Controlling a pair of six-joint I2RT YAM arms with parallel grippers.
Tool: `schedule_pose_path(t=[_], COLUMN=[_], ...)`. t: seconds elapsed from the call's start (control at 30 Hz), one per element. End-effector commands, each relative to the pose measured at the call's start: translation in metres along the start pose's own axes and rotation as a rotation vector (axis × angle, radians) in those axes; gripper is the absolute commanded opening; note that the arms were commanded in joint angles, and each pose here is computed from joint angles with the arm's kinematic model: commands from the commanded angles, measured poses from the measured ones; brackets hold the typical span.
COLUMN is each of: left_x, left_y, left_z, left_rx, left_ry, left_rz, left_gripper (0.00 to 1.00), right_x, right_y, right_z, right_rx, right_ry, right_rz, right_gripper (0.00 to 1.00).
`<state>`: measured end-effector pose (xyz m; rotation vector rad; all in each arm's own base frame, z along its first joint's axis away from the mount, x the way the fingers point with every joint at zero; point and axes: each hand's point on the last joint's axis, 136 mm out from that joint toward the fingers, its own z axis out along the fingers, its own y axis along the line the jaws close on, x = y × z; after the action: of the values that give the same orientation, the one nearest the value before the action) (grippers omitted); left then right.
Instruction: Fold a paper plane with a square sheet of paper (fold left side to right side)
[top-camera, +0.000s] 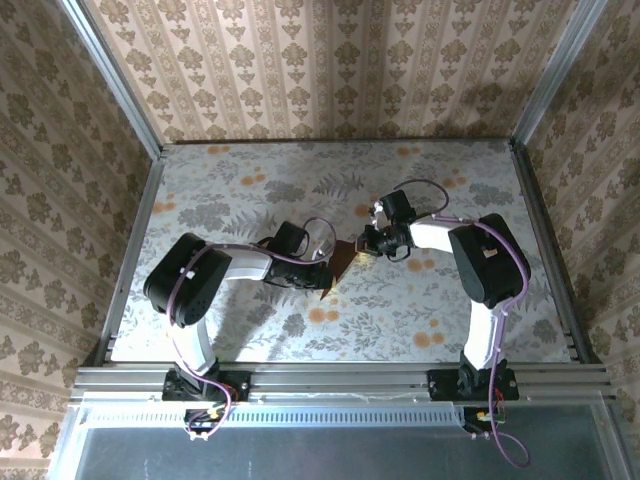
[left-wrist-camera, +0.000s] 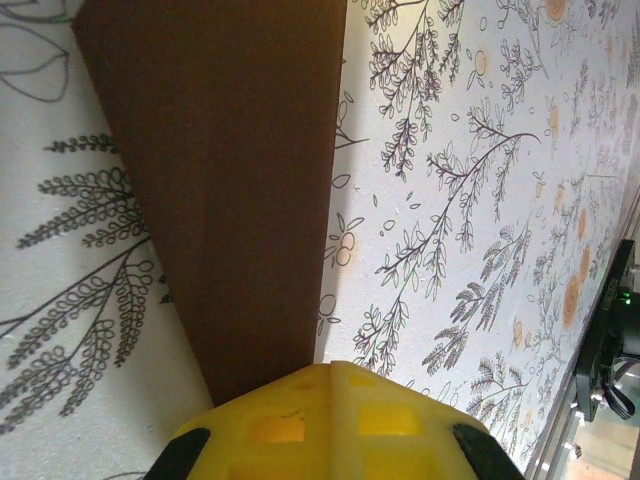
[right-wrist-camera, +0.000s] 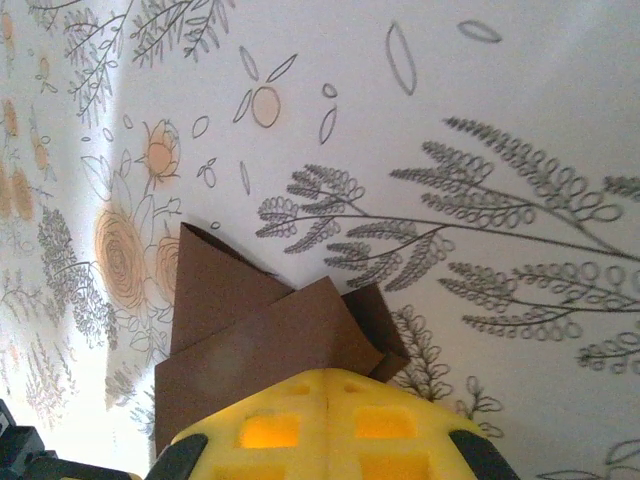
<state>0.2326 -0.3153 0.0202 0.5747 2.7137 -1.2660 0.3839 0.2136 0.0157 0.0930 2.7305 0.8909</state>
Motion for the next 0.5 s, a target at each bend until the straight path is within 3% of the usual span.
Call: schedule_pose_path(t=[0.0,0.47], left_x=[0.054,0.054], left_y=[0.044,0.043], left_z=[0.007,0.006], left_rx=[-0.142,-0.141], left_ry=[0.151,0.144], left_rz=[-0.13,-0.126], left_gripper=[0.0,0.0], right_x=[-0.016,-0.04], right_y=[-0.045,-0.039], right_z=[-0.001,-0.021], right_rx=[0.15,0.14], right_ry=[-0.044,-0.085], right_rz=[0.033,0.017], right_gripper=[0.02,0.02])
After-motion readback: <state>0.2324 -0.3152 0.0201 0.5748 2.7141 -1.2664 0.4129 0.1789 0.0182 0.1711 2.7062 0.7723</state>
